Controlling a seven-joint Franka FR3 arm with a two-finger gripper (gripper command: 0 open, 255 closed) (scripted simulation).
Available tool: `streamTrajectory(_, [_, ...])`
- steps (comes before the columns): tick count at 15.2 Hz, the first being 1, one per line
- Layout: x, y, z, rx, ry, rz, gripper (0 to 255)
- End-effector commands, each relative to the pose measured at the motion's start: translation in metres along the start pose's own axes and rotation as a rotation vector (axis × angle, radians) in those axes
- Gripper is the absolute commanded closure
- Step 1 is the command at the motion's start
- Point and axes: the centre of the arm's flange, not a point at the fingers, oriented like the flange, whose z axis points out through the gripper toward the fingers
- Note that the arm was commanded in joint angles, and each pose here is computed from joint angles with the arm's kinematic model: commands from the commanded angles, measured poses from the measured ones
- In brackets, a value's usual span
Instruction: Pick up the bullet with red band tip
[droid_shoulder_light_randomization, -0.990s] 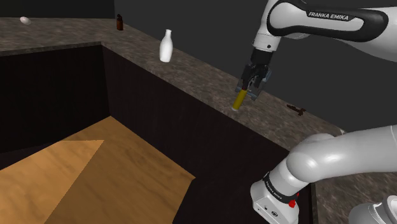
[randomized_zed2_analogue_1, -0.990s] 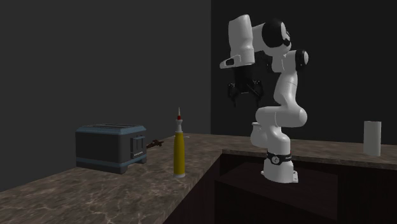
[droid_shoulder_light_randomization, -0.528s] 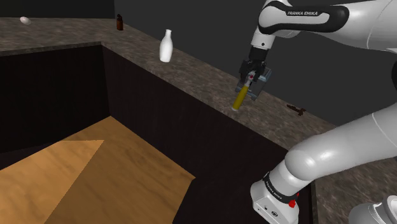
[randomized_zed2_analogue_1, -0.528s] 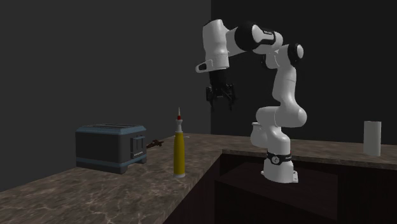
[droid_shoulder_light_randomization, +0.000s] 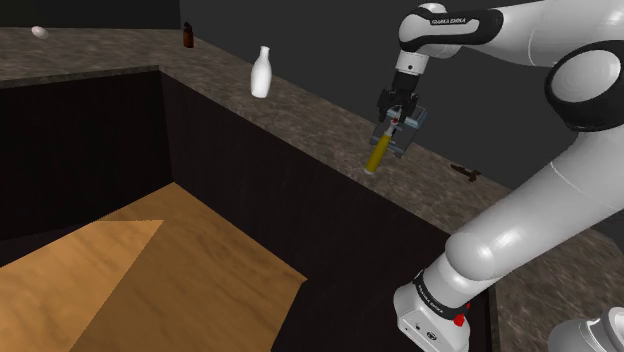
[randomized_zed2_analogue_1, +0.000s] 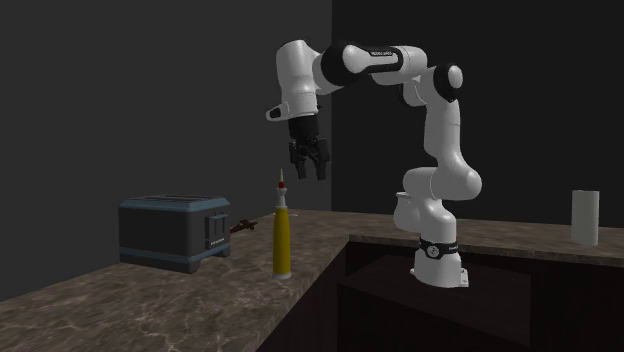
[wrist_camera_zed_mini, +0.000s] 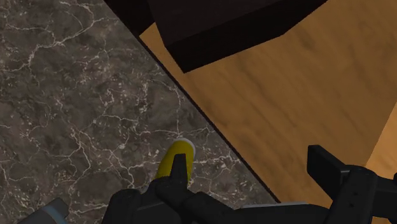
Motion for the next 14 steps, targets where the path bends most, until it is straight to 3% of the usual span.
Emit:
streamTrajectory(1, [0.019, 0.020, 0.001, 0.003, -0.001, 0.036, 0])
streamTrajectory(7, [0.064, 0.077, 0.002, 0.012, -0.005, 0.132, 0])
streamTrajectory(14, [0.072, 0.077, 0.041, 0.012, -0.005, 0.132, 0])
